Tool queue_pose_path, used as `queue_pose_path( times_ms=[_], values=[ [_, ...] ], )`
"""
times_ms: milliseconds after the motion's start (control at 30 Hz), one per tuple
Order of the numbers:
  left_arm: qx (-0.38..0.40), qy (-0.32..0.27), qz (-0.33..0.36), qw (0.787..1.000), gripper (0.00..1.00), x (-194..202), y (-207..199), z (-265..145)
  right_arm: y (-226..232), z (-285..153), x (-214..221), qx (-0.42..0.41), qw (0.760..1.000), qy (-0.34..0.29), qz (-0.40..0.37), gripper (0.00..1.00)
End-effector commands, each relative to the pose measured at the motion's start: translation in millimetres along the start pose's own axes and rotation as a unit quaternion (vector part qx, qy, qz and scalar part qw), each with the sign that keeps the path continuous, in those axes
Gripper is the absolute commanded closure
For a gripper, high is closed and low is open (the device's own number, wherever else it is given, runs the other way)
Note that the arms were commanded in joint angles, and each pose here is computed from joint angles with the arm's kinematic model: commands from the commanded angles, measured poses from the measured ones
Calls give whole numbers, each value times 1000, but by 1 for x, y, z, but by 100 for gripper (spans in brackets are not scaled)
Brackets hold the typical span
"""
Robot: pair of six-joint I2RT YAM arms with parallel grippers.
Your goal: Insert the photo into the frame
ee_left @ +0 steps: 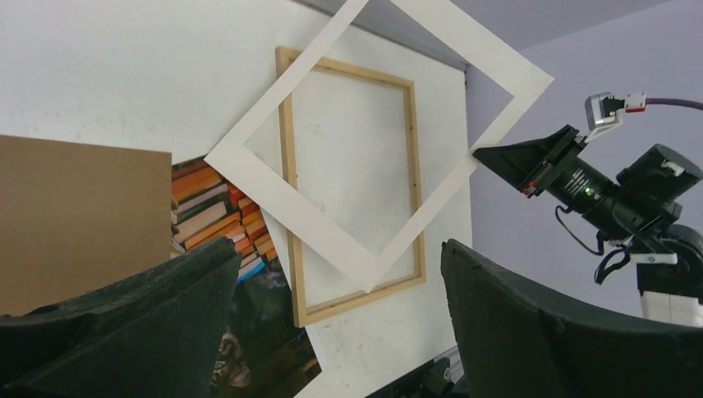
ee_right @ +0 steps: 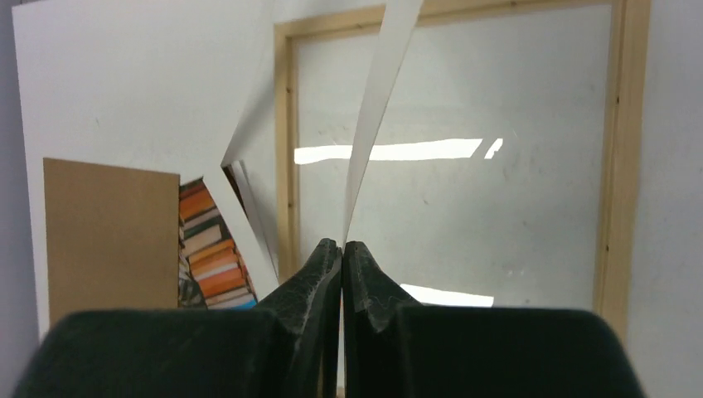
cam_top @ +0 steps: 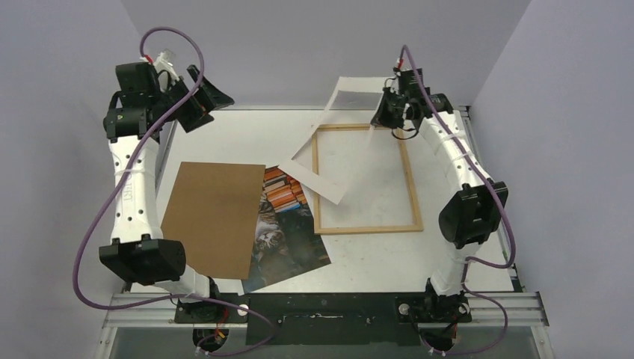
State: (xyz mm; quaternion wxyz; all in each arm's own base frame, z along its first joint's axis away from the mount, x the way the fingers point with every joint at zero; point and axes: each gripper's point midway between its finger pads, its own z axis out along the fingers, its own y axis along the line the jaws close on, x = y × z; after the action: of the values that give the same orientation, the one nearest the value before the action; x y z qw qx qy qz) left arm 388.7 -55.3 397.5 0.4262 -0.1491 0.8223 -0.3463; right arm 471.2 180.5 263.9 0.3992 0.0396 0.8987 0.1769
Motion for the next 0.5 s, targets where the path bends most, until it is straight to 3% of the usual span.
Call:
queue_pose_path(
  times_ms=[0, 200, 467],
  values=[
    [-19, 36, 9, 999, 9, 19, 21, 37, -43, 4, 66, -60, 981, 172, 67, 100],
    [-41, 97, -6, 994, 10, 51, 46, 84, -112, 30, 93, -37, 962, 266, 52, 100],
    [-45, 175, 2, 983, 9, 106, 62, 144, -169, 47, 97, 38, 946, 321, -32, 100]
  ],
)
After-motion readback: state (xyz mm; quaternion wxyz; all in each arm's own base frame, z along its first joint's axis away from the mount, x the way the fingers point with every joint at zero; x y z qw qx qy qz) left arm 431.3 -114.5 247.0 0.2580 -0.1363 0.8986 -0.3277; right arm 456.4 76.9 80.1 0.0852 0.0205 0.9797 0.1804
